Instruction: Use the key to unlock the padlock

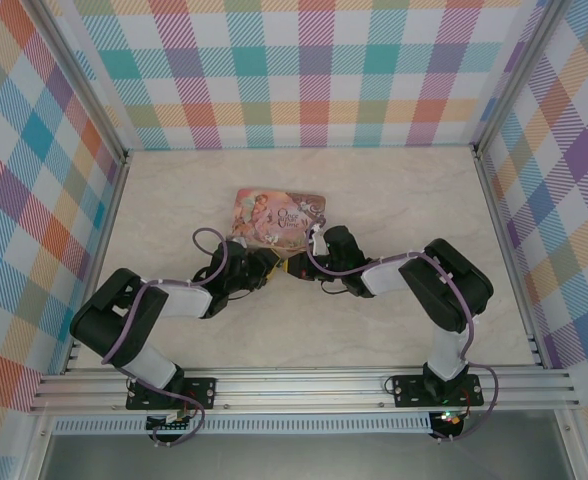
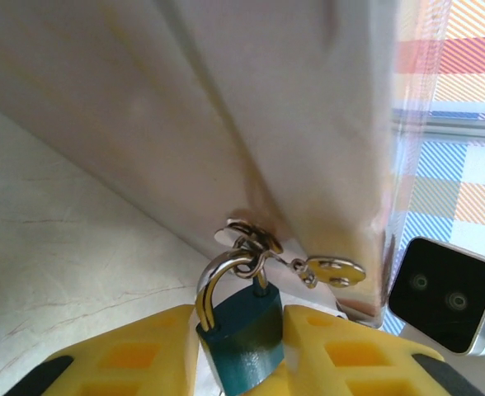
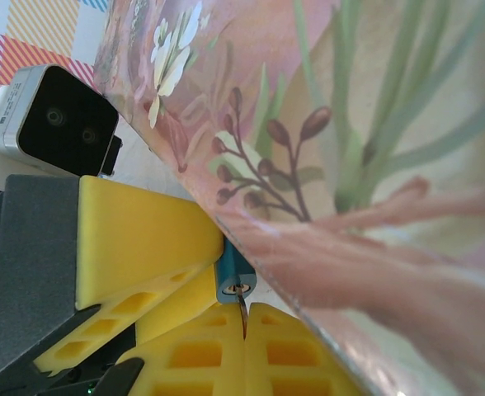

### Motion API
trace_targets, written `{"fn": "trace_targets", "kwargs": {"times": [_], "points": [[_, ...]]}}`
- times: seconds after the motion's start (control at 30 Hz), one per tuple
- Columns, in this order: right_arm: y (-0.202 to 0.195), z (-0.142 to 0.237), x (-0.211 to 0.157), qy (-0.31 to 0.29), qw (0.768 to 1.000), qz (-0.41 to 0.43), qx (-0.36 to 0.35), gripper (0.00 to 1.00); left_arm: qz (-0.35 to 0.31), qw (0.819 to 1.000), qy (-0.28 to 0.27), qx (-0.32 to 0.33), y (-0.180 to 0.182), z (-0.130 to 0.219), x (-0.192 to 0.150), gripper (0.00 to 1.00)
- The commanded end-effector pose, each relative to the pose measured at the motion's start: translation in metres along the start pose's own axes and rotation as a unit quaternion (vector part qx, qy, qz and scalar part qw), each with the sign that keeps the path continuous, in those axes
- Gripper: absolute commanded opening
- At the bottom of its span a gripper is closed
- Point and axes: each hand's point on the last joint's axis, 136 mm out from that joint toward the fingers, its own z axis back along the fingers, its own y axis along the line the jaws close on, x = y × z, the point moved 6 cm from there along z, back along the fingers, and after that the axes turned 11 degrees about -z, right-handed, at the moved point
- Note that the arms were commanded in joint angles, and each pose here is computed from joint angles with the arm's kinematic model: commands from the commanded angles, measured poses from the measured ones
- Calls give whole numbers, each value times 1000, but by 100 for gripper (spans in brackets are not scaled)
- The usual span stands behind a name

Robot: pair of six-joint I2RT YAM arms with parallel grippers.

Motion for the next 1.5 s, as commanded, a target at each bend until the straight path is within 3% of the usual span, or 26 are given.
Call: {"fn": "trace_targets", "kwargs": {"times": [0.0,0.27,0.47,0.7,1.13,1.47], "points": [[30,2,6,2,999,22,46,0,2,1000,-13,-16,-9,-5,4,30],[34,3,7,2,998,21,51,0,8,1000,-16,-21,-12,-6,4,24],[35,3,8,2,998,19,53,1,9,999,-19,-27,-18,-6,5,11],[31,7,8,-9,999,15,46,13,10,999,-22,-24,-19,-4,6,0],[26,23,12,-41,999,26,23,35,9,1000,-18,-18,-23,-5,6,0],[27,65,18,-93,980,145,-102,48,11,1000,-8,-19,-29,-6,7,0]]}}
